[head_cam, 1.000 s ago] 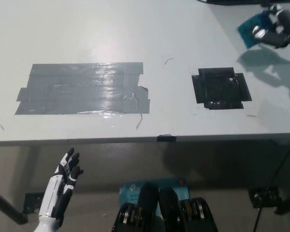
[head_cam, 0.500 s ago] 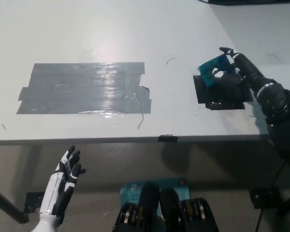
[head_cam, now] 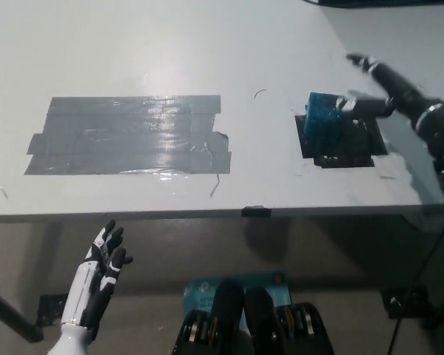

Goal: A person hands a rubik's cube to the robot and rhe robot picks it up with its right hand and places it on the black spot on the desk infron tof it

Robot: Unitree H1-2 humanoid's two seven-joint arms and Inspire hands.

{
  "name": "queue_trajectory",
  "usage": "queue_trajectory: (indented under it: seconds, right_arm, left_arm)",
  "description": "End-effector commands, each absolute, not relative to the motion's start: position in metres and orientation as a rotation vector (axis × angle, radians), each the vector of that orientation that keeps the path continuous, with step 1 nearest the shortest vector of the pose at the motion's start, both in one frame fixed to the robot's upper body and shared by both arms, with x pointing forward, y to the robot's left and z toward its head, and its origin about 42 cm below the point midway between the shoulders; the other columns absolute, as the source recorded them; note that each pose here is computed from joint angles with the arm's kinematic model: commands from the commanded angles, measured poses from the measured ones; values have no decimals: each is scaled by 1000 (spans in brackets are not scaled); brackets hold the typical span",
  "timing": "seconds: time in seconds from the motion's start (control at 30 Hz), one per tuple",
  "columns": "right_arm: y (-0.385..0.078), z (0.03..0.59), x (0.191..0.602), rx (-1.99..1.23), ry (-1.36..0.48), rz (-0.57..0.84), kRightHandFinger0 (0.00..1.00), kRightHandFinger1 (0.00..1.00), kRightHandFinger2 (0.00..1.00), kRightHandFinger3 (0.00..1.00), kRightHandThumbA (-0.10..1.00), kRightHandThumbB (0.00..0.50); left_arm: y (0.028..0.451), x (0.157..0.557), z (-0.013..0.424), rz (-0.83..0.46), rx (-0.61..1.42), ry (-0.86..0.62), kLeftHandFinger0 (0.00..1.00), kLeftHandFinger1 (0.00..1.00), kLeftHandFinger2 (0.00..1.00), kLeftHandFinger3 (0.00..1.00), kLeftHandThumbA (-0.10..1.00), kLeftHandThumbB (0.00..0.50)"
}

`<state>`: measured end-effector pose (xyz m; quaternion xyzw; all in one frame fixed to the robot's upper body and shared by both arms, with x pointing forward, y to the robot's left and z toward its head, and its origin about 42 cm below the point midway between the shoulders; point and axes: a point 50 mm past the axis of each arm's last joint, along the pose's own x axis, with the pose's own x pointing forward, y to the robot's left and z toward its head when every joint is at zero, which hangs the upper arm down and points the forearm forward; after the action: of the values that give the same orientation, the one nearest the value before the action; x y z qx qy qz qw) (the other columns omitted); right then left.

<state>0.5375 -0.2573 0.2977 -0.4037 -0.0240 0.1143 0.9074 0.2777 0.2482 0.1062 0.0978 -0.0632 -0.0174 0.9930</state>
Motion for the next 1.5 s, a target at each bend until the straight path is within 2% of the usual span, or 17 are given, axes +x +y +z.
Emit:
queue_trajectory:
  seconds: [0.0,0.2,0.27,0.4,0.47,0.6,0.63,0.67,0.87,0.9,0.93,1.07,1.17,1.23,1.27,1.33,1.47]
  right_arm:
    - [-272,406,518,-767,-342,84,1000,1000,1000,1000,847,488]
    - [-271,489,446,-713,-661,52,1000,1000,1000,1000,907,443]
    - [-265,495,391,-658,-813,91,1000,1000,1000,1000,867,412]
    - [-256,463,327,-555,-954,117,1000,1000,1000,1000,812,408]
    - [-251,439,301,-516,-970,127,1000,1000,1000,1000,850,400]
    - [-242,387,253,-404,-926,137,1000,1000,1000,1000,899,373]
    - [-237,368,238,-377,-890,130,1000,1000,1000,1000,931,360]
    - [-233,350,228,-347,-851,129,1000,1000,1000,1000,940,349]
    - [-222,270,208,-252,-644,138,1000,1000,1000,1000,986,355]
    - [-221,257,207,-250,-618,127,1000,1000,1000,1000,993,348]
    - [-220,239,207,-256,-570,125,1000,1000,1000,1000,1000,315]
    - [-221,188,218,-231,-421,103,1000,1000,1000,1000,1000,323]
    - [-223,142,230,-98,-295,94,1000,1000,1000,1000,981,267]
    - [-220,126,234,-68,-232,75,1000,1000,1000,1000,1000,304]
    - [-218,118,235,-40,-209,78,1000,1000,1000,1000,1000,300]
    - [-215,105,234,53,-163,108,1000,1000,1000,1000,1000,259]
    - [-217,93,233,105,-149,123,1000,1000,1000,1000,1000,218]
  left_arm:
    - [249,284,118,-28,199,-175,815,1000,1000,1000,869,79]
    - [249,290,122,-28,195,-180,828,1000,1000,1000,876,95]
    - [248,290,123,-35,194,-183,843,1000,1000,1000,898,89]
    - [247,287,119,-51,187,-169,883,1000,1000,1000,954,96]
    - [247,281,115,-59,183,-157,965,1000,1000,1000,985,95]
    - [247,273,107,-68,204,-159,1000,1000,1000,1000,1000,51]
    - [248,269,103,-67,211,-154,1000,1000,1000,1000,1000,54]
    - [247,264,99,-69,210,-143,1000,1000,1000,1000,1000,84]
    - [249,244,84,-104,227,-106,1000,1000,1000,1000,1000,150]
    - [249,242,81,-114,223,-101,1000,1000,1000,1000,1000,157]
    - [249,239,80,-123,226,-90,1000,1000,1000,1000,1000,166]
    - [249,233,75,-141,207,-74,1000,1000,1000,1000,1000,171]
    - [246,229,72,-142,194,-71,1000,1000,1000,1000,1000,172]
    - [246,228,70,-143,189,-69,1000,1000,1000,1000,1000,182]
    - [247,227,69,-141,180,-64,1000,1000,1000,1000,1000,196]
    - [247,226,69,-140,177,-64,1000,1000,1000,1000,1000,190]
    - [246,227,70,-145,172,-75,1000,1000,1000,1000,1000,180]
